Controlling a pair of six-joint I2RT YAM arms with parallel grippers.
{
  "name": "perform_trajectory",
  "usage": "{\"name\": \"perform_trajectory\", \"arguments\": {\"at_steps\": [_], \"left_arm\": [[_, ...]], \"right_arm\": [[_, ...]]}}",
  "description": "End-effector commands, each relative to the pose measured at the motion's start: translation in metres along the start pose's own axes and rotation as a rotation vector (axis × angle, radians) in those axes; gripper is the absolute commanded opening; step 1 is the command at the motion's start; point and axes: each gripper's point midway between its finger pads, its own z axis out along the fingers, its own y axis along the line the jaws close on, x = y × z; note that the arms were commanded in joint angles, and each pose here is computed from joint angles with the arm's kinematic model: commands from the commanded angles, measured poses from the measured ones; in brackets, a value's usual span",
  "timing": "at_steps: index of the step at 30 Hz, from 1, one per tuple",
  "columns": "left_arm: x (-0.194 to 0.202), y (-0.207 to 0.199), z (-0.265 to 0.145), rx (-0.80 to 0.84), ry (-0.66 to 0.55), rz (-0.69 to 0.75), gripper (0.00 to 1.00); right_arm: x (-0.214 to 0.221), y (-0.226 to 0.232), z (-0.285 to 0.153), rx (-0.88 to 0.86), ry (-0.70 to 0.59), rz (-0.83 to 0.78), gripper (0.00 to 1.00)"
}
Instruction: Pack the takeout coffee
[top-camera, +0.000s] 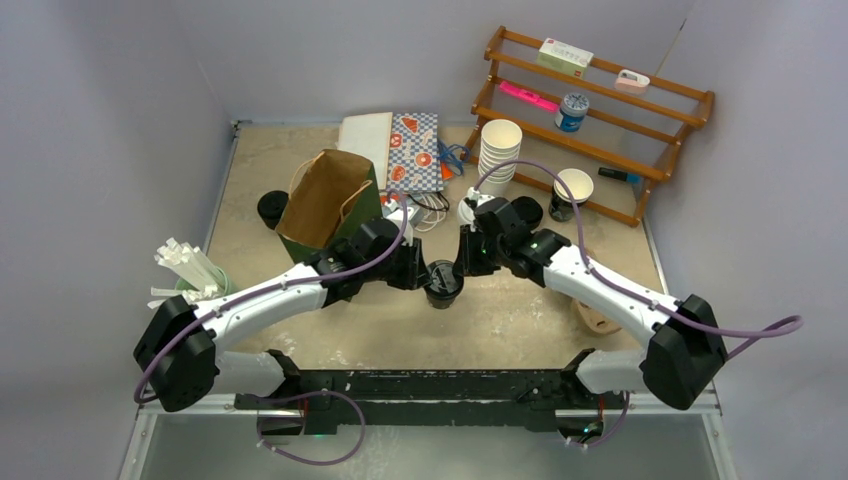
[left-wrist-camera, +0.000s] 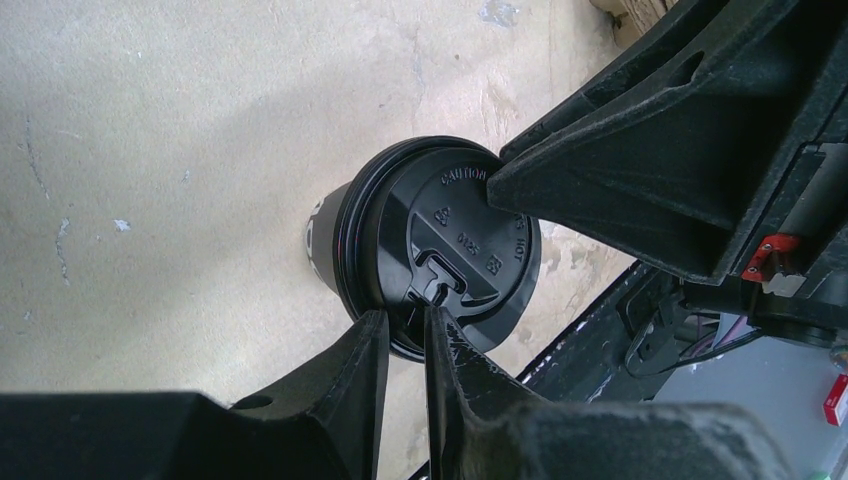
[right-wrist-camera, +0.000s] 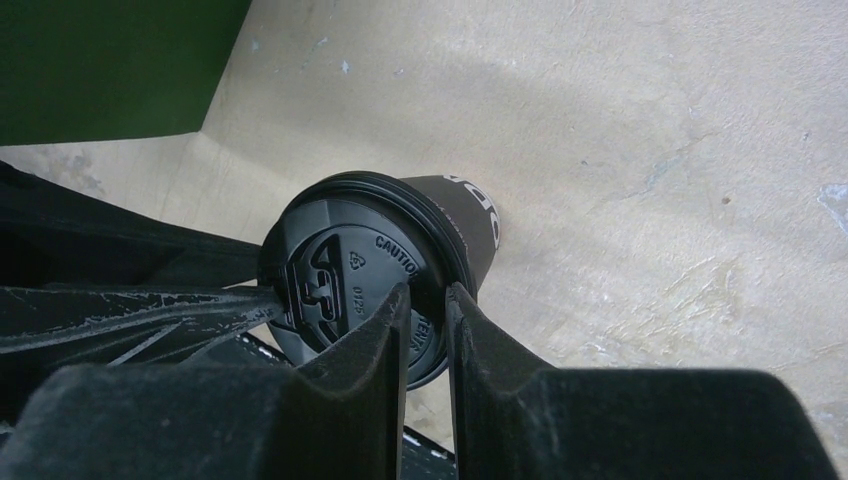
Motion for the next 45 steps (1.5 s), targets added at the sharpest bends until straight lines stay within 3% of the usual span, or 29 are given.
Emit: {"name": "perform_trajectory", "arguments": {"at_steps": [1,15,32,38,45], "left_arm": [[0.002,-0.001,0.006,0.021,-0.002,-0.001,0.22],[0.02,0.008,0.008,0.022,0.021,-0.022,0.3],[0.046,0.019,0.013,0.031,0.054,-0.058,0.29],[0.043,0.018,0.008,0.023,0.052,-0.046,0.29],[0.013,0.017,-0.011,-0.046,-0.009,0.015,0.32]], "right_arm": [[0.023,-0.004,0.004,-0.008,0.067,0.009,0.21],[0.046,-0.009,0.01,-0.025,0.111,0.044,0.21],[0.078,-0.017,0.021,-0.043,0.17,0.083,0.21],[0.065,-0.015,0.014,-0.028,0.134,0.071,0.21],[0.025,-0.003,-0.011,0.003,0.054,0.046,0.23]]}}
